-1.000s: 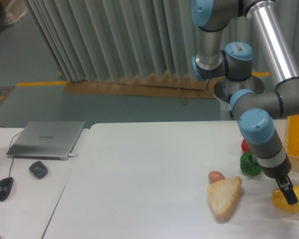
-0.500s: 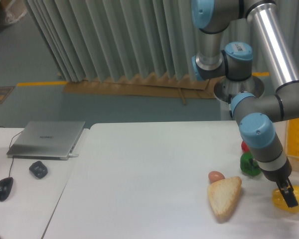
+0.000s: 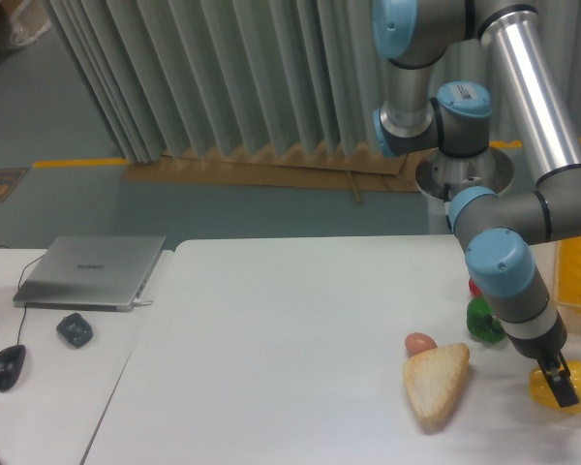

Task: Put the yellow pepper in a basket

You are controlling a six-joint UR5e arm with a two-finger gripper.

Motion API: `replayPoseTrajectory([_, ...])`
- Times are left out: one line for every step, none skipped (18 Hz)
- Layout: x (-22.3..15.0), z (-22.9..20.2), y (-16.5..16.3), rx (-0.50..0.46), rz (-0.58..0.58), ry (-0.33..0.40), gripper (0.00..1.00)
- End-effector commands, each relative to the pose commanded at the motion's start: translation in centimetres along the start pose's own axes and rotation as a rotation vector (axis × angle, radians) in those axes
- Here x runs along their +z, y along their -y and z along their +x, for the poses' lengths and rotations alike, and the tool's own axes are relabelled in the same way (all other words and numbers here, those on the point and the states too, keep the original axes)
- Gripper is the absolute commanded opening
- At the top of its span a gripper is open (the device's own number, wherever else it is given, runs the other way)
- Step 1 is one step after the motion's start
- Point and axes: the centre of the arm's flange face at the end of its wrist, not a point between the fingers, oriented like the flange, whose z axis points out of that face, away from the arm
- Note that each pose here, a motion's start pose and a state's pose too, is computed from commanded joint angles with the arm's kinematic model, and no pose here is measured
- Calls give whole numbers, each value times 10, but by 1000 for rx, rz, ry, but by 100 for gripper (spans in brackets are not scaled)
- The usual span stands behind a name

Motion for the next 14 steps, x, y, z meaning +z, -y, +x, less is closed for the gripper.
replayPoseTrajectory([-1, 0, 1, -1, 0, 2, 89])
replayPoseTrajectory([-1, 1, 1, -1, 0, -1, 81])
replayPoseTrajectory([0, 1, 1, -2, 0, -2, 71])
replayPoseTrajectory([0, 1, 1, -8, 2, -2, 59])
replayPoseTrajectory([-1, 1, 1, -15, 2, -1, 58])
replayPoseTrajectory([0, 1, 1, -15, 2, -4, 58])
replayPoseTrajectory([-1, 1, 1, -16, 2, -2, 58])
replayPoseTrajectory([-2, 1, 1, -15, 2, -1, 58])
replayPoseTrajectory([-5, 2, -1, -17, 4, 2, 58])
replayPoseTrajectory([-9, 2, -2, -19, 9, 6, 58])
replayPoseTrajectory([-13, 4, -4, -21, 9, 6, 58])
replayPoseTrajectory([-18, 8, -6, -17, 11, -4, 58])
replayPoseTrajectory([-22, 11, -11, -18, 16, -19, 59])
replayPoseTrajectory([-29, 15, -17, -22, 27, -24, 59])
